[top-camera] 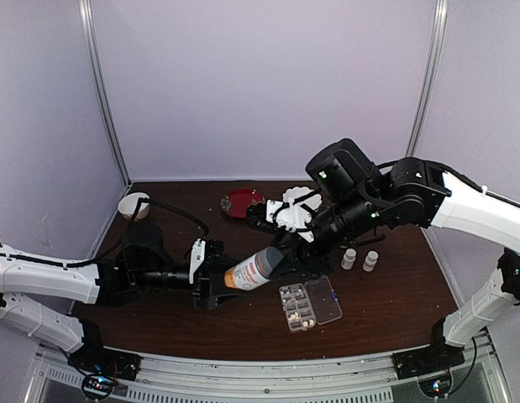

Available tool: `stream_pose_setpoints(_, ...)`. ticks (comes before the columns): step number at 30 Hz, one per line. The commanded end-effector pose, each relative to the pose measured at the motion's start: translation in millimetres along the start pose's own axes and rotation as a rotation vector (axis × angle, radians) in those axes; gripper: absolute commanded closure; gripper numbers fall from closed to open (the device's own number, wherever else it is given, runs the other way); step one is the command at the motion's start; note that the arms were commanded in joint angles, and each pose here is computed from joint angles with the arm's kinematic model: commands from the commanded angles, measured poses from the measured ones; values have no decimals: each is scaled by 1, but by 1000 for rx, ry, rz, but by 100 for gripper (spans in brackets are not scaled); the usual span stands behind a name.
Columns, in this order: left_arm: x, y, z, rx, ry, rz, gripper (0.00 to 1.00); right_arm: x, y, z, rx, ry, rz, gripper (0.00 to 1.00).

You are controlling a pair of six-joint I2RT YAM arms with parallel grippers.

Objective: Sort the pills into containers
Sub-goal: Place the pill bottle at the center of the board.

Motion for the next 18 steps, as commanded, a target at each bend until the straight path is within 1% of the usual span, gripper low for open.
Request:
stream_pose_setpoints(1, 26, 17, 7, 145, -91, -133, 100, 2, -4, -1, -10, -33, -394, 89)
stream_pose_setpoints(13, 24, 20, 4, 159, -71, -143, 100, 0, -4, -6, -29, 16, -448, 93)
stream_pose_setpoints(18, 23, 20, 4, 156, -83, -142, 100, -1, -6, -7, -44, 22, -425, 94)
Point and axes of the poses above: each gripper's point midway between its finger pads, its own z axis back along the fingers, its own y axis along the line the jaws close on, x = y × z, the point moved 6 cm from there along z, back along the fingers, and after that the axes turned 1 degree about -z, right-handed, at the moved point
